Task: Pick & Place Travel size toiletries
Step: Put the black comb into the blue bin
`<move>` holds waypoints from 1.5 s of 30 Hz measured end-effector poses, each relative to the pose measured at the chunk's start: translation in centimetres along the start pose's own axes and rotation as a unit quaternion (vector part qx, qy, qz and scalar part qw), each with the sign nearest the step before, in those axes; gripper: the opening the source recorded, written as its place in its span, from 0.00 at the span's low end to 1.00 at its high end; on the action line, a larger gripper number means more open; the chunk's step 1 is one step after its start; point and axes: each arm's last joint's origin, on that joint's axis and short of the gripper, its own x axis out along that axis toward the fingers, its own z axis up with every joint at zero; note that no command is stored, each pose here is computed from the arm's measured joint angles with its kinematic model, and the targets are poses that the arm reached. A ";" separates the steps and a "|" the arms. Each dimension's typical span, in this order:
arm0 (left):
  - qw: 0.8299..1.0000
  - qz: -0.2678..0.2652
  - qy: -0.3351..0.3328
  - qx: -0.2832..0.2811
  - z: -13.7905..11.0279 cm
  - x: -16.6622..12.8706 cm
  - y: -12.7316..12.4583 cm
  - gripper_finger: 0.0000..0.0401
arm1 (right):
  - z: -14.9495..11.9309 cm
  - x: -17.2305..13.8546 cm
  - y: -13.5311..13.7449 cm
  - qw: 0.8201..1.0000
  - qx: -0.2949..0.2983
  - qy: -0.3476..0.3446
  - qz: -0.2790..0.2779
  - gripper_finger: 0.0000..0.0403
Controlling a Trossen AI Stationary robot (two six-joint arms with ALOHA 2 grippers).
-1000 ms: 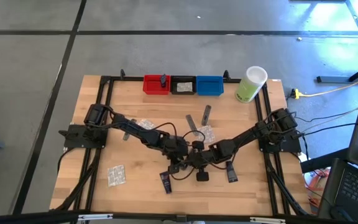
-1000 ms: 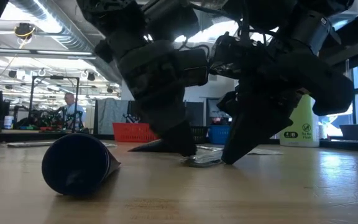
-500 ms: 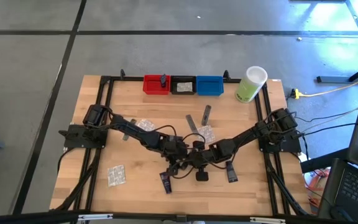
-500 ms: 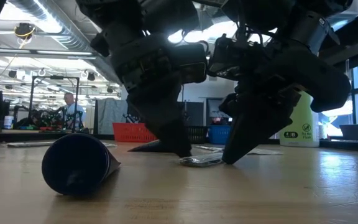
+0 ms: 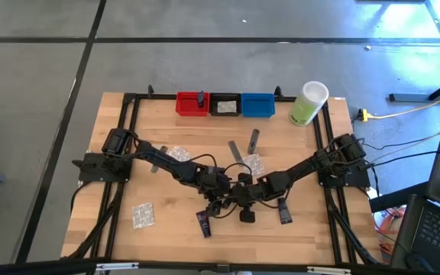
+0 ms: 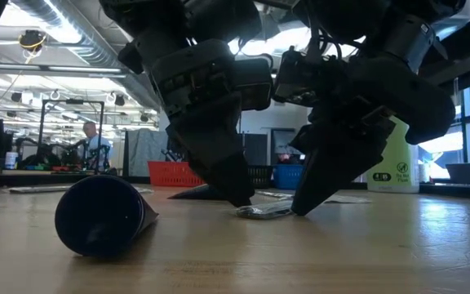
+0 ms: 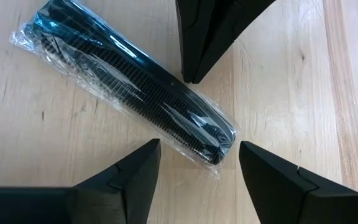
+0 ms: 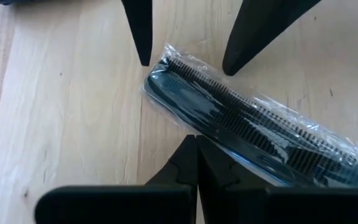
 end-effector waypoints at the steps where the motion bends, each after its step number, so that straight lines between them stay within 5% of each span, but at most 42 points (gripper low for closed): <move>1: 1.000 0.000 -0.001 0.001 0.0 0.0 0.0 0.55 | -0.1 0.0 0.2 1.000 -0.002 0.000 0.002 0.00; 17: 0.999 -0.010 -0.020 -0.028 0.6 0.1 -0.1 0.54 | -0.3 -0.1 2.3 0.997 -0.028 0.006 0.075 0.00; 31: 0.997 -0.002 -0.028 -0.077 0.8 0.0 0.4 0.52 | 0.2 0.0 1.1 0.999 -0.018 -0.025 0.012 0.00; 45: 0.995 0.060 -0.055 -0.061 0.9 0.3 1.2 0.50 | 0.5 0.0 0.5 0.999 -0.020 -0.026 0.008 0.00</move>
